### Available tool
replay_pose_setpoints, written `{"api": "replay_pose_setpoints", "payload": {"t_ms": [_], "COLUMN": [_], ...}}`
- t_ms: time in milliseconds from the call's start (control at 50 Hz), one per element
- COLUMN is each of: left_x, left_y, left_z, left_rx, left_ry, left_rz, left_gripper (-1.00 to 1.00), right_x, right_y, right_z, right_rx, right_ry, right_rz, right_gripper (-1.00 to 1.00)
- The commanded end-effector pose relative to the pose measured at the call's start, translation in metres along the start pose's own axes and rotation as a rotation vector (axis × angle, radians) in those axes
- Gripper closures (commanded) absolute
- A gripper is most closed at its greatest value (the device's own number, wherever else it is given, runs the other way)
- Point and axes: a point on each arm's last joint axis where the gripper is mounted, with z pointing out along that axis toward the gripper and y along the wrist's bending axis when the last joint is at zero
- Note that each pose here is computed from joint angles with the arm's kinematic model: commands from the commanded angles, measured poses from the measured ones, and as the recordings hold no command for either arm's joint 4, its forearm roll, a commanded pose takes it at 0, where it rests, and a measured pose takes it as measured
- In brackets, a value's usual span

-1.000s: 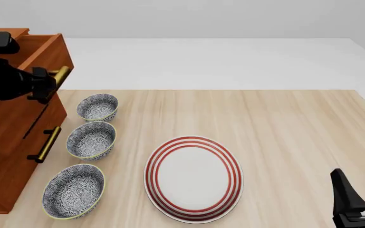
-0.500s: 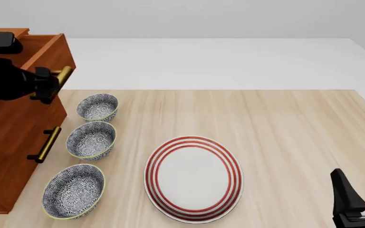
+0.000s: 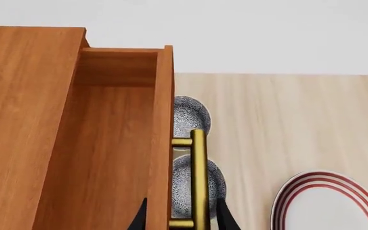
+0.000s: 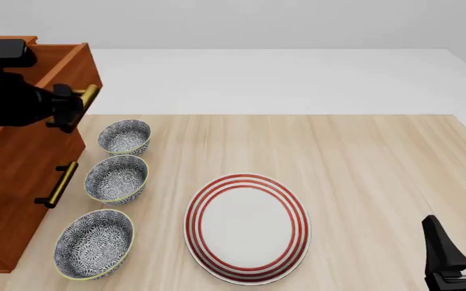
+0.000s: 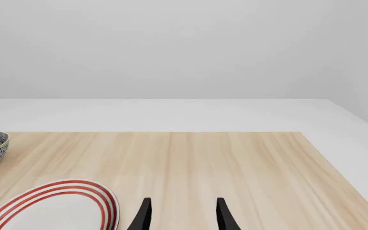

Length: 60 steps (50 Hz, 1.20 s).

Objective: Open the top drawer of the cabinet.

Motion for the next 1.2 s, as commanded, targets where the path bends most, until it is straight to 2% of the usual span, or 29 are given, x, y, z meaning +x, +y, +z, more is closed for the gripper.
{"api": "replay_pose_setpoints", "payload": {"t_ms": [20,180,460,1200], "left_x": [0.031,0.034,0.041,0.046], "left_y": [-0.016,-0.017,-0.029,-0.048], "left_z": [0.049,0.05,0.053,0.056], "left_rx": [0.058,0.06,0.09,0.139], "left_ry": [0.169,0.171,0.186,0.224], "left_rz": [0.024,0.024,0.02,0.071], "left_gripper": [-1.0,-1.0,-1.0,-1.0], "right_x": [0.0,0.0,0.0,0.0], "right_y": [0.0,0.0,0.0,0.0], "right_z": [0.0,0.0,0.0,0.0], "right_rx": [0.0,0.0,0.0,0.0], "right_ry": [0.0,0.0,0.0,0.0], "right_rz": [0.0,0.0,0.0,0.0], "right_gripper": [-1.0,-1.0,-1.0,-1.0]}}
